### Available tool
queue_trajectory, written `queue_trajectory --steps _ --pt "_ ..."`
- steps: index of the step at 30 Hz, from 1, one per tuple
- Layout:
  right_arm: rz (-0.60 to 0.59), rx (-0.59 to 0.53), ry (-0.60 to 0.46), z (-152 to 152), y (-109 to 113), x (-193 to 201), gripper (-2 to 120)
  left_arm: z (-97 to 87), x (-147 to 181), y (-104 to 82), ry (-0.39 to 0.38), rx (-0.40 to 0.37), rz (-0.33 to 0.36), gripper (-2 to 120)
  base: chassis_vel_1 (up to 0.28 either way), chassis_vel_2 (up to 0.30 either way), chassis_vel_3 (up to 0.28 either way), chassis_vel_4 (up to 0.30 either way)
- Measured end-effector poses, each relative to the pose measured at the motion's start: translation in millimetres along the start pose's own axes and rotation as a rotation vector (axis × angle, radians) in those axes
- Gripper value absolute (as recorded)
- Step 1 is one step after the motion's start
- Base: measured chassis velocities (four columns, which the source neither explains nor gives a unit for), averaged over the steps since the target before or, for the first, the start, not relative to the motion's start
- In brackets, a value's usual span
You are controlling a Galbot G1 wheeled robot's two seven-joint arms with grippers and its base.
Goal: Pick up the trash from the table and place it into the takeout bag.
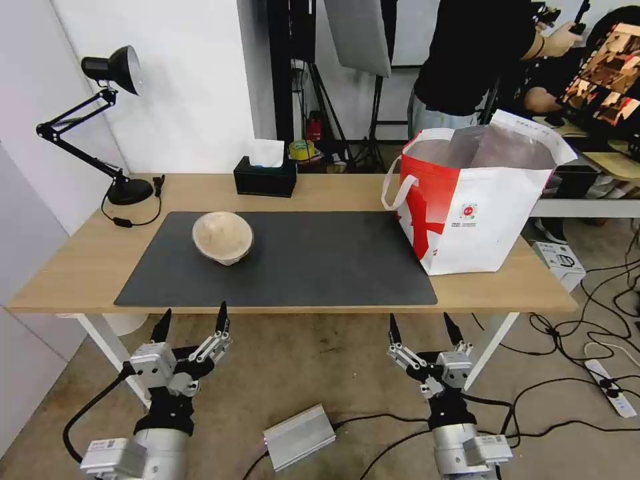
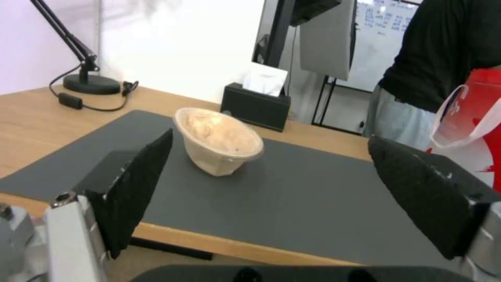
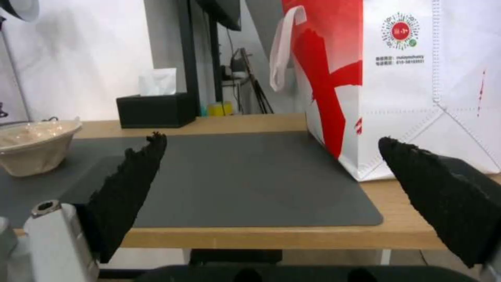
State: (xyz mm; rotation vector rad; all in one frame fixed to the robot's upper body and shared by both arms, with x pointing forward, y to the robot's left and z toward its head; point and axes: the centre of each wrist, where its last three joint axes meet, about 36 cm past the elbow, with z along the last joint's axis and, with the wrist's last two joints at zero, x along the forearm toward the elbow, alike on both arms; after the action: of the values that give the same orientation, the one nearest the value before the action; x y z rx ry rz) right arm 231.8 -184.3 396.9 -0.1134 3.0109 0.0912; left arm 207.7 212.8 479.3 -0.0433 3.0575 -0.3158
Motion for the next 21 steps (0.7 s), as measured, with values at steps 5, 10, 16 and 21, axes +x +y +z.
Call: queue_trajectory --steps 5,10,16,21 --pt "0.000 0.000 0.000 0 0 0 100 -7.1 -4 2.9 -0.012 0.038 0.012 100 0.000 0.000 0.000 0.000" --pt "0.001 0.000 0.000 0 0 0 100 -23.4 -11 6.1 0.037 0.143 -0.002 100 0.000 0.000 0.000 0.000" --pt "0.001 0.000 0.000 0 0 0 100 -39.0 -32 12.3 0.121 0.324 -0.019 100 0.000 0.000 0.000 0.000" --pt "0.001 0.000 0.000 0 0 0 100 -56.9 -53 16.3 0.154 0.470 -0.004 100 0.000 0.000 0.000 0.000"
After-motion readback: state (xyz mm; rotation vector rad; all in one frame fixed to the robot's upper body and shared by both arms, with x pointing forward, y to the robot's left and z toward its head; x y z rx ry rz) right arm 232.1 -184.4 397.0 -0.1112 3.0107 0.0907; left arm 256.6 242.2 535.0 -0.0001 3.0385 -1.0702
